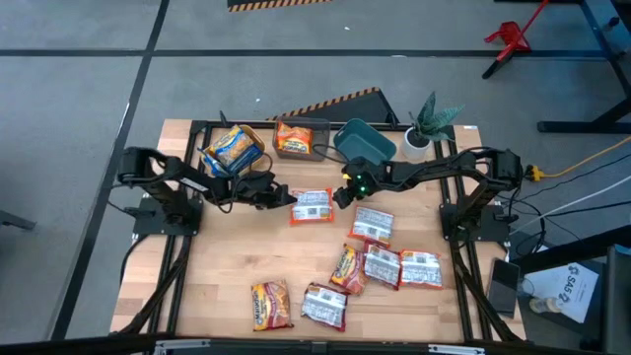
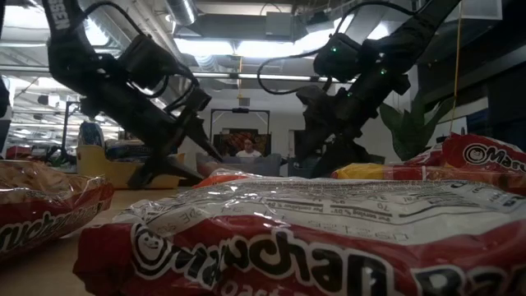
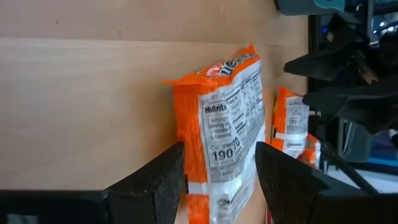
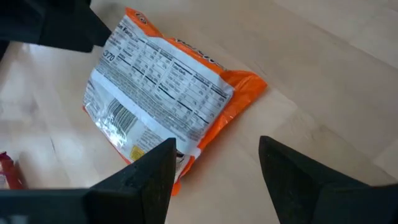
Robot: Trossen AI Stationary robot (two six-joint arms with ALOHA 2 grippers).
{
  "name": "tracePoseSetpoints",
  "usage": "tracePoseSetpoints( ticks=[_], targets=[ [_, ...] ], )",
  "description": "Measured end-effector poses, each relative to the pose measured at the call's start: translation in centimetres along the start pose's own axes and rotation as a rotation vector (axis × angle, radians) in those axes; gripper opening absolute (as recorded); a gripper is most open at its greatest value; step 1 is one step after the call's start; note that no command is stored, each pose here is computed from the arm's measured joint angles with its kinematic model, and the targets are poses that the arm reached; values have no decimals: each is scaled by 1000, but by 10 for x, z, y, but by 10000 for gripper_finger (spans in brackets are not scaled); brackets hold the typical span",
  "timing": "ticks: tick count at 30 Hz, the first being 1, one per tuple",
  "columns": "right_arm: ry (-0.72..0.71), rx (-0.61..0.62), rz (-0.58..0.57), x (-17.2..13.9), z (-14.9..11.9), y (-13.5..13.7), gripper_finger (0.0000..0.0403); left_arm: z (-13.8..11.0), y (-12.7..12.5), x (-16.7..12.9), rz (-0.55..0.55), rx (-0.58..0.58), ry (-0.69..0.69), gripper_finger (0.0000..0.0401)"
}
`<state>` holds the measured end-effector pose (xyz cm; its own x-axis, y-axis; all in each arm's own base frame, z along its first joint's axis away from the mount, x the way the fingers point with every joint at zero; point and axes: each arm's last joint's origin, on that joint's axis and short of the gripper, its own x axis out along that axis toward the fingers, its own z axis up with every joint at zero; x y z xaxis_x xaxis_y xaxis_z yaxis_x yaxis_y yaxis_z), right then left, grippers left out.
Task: Sort Maruchan noodles
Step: Put the orange noodle pack into the black bin
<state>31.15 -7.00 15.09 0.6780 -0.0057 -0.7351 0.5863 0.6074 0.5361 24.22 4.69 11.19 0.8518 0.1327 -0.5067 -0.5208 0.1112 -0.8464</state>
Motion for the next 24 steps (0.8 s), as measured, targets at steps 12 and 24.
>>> tracePoseSetpoints(
  ticks=[12,24],
  targets=[
    [28,63,29,26,-4,-8,215,-15,2,9,-46,-21,124,189],
    [40,34,61,28,-10,0,215,-34,1,9,-3,-67,131,189]
  ],
)
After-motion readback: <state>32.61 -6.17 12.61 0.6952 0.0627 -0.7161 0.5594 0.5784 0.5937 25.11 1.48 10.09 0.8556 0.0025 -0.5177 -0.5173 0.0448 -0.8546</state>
